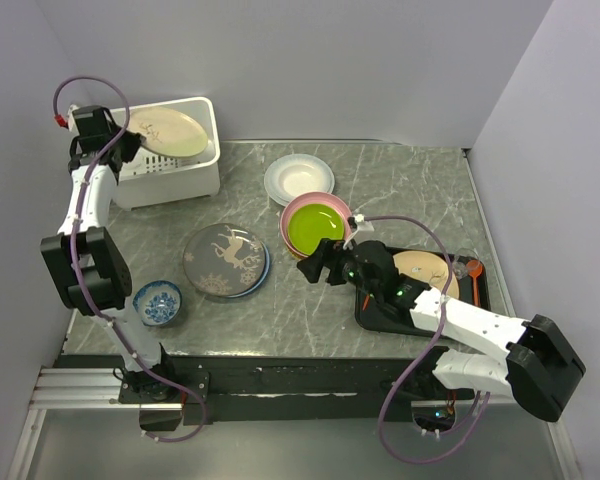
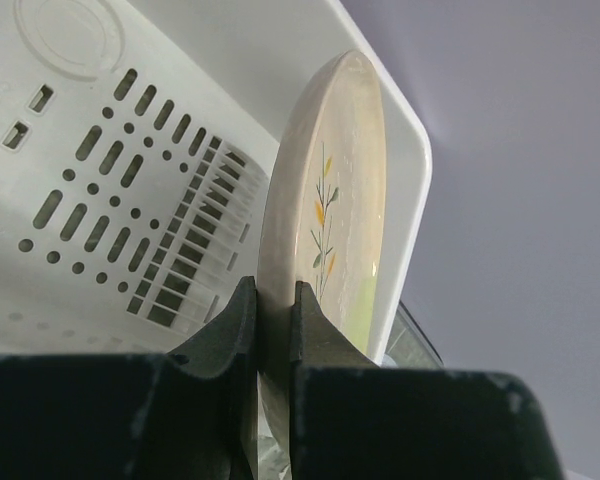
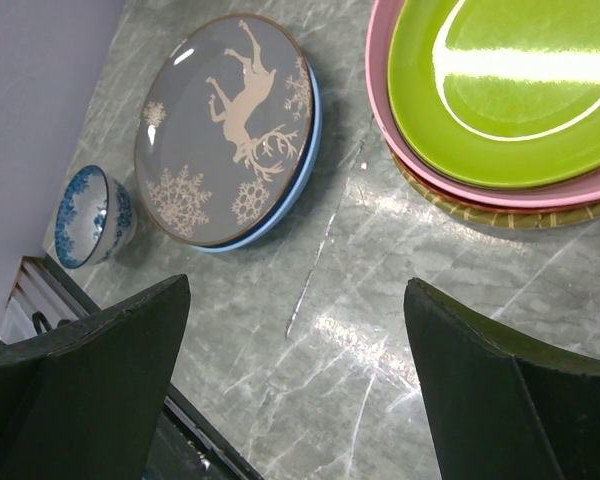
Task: Place the plates into the plastic bin on the countertop
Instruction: Place the plate in the plastic bin.
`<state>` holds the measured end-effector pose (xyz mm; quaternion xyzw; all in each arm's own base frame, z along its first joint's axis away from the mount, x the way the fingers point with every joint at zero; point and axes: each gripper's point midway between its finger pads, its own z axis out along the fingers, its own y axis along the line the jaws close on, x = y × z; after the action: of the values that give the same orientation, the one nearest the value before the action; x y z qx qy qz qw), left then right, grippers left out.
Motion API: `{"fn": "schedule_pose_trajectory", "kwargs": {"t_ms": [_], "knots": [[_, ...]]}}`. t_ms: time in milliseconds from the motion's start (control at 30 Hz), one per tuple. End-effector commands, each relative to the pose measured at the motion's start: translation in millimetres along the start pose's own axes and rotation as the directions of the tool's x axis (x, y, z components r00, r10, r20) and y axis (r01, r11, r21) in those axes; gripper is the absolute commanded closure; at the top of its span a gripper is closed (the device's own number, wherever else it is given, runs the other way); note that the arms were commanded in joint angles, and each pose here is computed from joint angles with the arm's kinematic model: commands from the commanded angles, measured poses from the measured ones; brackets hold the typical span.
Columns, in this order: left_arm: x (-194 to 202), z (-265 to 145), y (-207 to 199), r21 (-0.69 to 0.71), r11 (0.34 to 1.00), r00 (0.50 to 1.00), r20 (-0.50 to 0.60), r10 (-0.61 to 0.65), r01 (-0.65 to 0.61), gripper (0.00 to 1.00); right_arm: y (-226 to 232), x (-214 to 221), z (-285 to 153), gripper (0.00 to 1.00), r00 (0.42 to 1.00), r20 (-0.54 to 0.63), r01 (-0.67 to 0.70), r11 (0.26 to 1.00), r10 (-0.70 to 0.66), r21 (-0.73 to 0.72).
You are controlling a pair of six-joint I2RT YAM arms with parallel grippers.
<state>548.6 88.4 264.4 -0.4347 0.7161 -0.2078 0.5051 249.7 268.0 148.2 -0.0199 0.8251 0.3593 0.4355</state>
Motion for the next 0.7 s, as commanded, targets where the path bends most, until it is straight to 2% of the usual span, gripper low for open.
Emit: {"fn": "schedule_pose_trajectory", "kwargs": {"t_ms": [0, 367, 667], "knots": [[-42.0, -11.3, -55.1, 0.184, 0.983, 0.993, 0.121, -0.014, -0.009, 0.99, 24.7, -25.4, 1.1, 0.06, 0.998, 0.056, 0.013, 0.998, -0.010, -0.060], [-24.7, 18.3, -41.9, 0.165, 0.986, 0.999, 0.052, -0.005, -0.003, 0.99, 23.9, -23.0, 1.6, 0.06, 0.999, 0.049, 0.011, 0.998, -0.008, -0.061], [-20.9, 38.7, -32.5, 0.136, 0.990, 0.999, 0.037, 0.017, -0.022, 0.99, 21.3, -24.6, 1.3, 0.06, 0.998, 0.055, 0.018, 0.999, -0.015, -0.044]]}}
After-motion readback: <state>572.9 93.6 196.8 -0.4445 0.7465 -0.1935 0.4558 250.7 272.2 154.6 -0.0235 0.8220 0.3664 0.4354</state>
